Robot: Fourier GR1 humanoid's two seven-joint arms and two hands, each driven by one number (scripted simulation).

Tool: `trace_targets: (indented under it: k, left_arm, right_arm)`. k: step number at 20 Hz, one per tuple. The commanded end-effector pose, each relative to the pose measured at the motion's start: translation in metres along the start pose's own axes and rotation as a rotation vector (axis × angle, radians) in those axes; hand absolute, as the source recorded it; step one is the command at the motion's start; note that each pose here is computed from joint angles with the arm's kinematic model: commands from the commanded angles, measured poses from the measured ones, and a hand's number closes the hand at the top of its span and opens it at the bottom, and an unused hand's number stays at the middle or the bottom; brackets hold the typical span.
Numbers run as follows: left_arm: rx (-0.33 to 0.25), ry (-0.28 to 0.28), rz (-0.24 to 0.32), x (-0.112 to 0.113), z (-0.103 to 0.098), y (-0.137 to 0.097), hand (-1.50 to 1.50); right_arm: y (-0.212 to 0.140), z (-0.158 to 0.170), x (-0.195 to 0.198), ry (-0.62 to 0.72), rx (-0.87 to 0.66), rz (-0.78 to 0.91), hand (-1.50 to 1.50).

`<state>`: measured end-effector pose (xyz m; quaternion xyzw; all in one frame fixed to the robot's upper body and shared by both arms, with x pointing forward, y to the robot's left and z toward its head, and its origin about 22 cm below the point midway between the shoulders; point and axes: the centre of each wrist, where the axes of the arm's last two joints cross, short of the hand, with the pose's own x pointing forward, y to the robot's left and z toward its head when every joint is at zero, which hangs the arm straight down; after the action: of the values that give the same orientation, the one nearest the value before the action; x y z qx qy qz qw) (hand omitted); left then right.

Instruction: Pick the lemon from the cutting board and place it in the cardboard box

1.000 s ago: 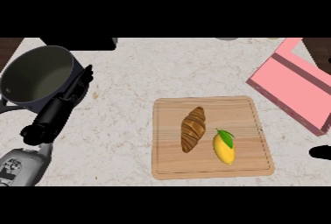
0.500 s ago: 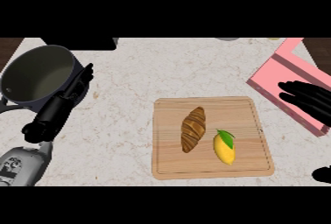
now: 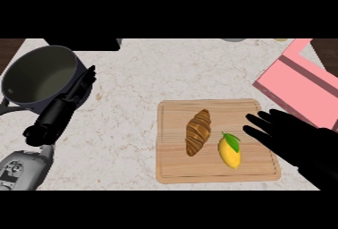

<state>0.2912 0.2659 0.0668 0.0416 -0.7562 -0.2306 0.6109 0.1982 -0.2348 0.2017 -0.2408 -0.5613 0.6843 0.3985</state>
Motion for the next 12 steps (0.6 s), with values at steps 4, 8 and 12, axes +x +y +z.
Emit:
trace_targets:
  k: [4,8,12]
  left_arm:
    - [-0.002,0.016,-0.005,-0.014,0.006,0.003,0.00]
    - [0.011,-0.005,-0.015,0.000,-0.010,-0.004,0.00]
    - [0.004,-0.003,-0.012,-0.021,0.001,-0.012,0.00]
  right_arm:
    - [0.025,-0.029,0.042,0.096,0.115,0.044,-1.50]
    - [0.018,-0.029,0.052,0.092,0.143,0.019,-1.50]
    - [0.048,-0.035,0.055,0.136,0.130,0.034,-1.50]
